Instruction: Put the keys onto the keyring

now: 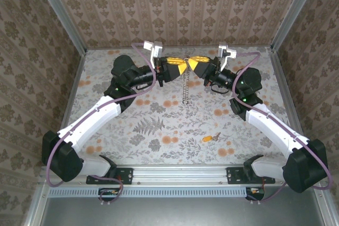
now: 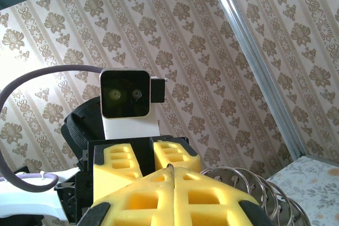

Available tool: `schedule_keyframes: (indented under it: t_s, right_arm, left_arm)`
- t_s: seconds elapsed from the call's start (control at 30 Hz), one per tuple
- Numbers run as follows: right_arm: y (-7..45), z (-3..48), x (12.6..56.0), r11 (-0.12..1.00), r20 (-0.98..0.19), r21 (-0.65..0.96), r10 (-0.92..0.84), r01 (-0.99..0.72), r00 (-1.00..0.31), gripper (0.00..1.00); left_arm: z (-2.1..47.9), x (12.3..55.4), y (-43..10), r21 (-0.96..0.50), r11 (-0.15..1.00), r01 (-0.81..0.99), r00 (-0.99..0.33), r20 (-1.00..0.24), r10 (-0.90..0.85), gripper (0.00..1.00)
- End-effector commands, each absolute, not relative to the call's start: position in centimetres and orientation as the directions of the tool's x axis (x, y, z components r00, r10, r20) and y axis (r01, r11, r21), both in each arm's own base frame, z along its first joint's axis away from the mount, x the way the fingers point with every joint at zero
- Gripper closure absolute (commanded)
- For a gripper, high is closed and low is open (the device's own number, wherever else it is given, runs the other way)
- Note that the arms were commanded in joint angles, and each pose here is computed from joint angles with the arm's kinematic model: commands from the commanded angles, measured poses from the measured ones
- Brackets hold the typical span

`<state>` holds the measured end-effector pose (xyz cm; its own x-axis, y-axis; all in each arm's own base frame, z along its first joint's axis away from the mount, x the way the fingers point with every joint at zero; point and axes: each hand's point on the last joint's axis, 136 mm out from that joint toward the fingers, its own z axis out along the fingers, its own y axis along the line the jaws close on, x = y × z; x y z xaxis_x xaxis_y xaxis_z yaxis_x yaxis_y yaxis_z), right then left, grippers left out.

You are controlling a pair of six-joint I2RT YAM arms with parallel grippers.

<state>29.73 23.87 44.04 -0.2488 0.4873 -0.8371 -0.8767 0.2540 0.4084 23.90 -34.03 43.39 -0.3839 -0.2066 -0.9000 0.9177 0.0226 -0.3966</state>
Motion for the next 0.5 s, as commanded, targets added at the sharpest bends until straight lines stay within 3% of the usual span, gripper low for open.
schedule_keyframes:
  t_s: [0.0,0.47]
  right_arm:
    - [23.28,45.66,28.78,0.247,-0.838,0.365,0.508,-0.898,-0.201,1.0]
    - [23.3,45.6,28.65,0.245,-0.839,0.363,0.505,-0.899,-0.201,1.0]
  left_arm:
    - [45.17,23.03,-33.98,-0.33,-0.012,0.944,-0.324,-0.917,-0.234,0.77]
    - [45.28,23.45,-34.21,-0.328,-0.012,0.944,-0.322,-0.916,-0.238,0.79]
